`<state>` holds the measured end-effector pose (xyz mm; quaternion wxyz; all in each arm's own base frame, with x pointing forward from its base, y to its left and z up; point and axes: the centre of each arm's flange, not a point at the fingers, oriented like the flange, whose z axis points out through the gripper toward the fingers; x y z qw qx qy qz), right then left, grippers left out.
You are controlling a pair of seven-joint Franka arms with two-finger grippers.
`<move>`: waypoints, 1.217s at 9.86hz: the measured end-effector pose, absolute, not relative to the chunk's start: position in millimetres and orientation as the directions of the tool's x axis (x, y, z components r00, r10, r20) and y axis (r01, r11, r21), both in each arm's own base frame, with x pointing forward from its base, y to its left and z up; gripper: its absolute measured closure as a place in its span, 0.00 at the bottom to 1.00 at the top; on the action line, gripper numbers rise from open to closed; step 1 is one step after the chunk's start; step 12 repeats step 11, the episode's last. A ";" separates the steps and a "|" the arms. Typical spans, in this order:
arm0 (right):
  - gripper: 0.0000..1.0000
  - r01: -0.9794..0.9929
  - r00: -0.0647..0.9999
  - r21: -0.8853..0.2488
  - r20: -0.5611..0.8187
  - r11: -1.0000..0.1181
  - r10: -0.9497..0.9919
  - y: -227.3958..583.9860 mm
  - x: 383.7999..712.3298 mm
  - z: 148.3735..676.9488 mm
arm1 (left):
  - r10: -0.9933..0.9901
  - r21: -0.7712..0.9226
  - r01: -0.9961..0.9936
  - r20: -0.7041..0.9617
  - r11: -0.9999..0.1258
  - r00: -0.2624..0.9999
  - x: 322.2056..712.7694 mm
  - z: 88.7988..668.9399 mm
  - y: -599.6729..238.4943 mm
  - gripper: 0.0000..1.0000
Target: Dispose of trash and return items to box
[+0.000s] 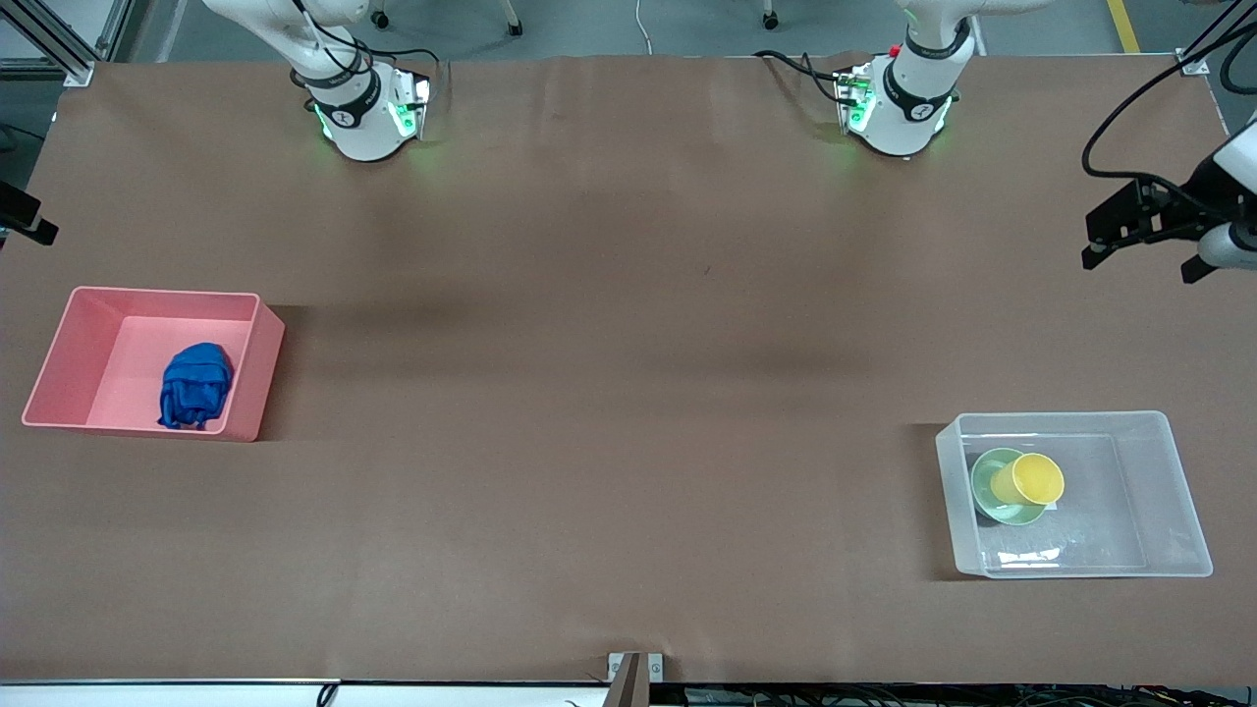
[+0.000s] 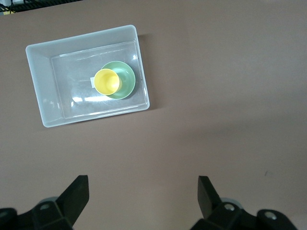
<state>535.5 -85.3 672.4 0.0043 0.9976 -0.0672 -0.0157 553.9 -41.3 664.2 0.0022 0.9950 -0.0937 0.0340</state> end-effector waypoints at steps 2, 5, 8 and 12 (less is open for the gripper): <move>0.00 -0.140 0.990 0.005 -0.031 -0.990 -0.140 -88.2 535.1 672.4 | -0.184 0.000 -0.184 0.050 -0.983 0.982 547.2 663.5 -39.4 0.00; 0.00 -0.144 0.989 -0.003 -0.030 -0.990 -0.143 -90.0 534.8 672.4 | -0.174 0.001 -0.174 0.039 -0.985 0.984 543.2 659.8 -36.9 0.00; 0.00 -0.144 0.989 -0.004 -0.030 -0.990 -0.143 -90.1 534.8 672.4 | -0.126 0.003 -0.126 0.034 -0.992 0.991 543.3 657.2 -35.8 0.00; 0.00 -0.143 0.989 -0.005 -0.030 -0.990 -0.143 -89.9 534.8 672.4 | -0.095 0.004 -0.096 0.031 -0.995 0.995 543.3 656.2 -35.2 0.00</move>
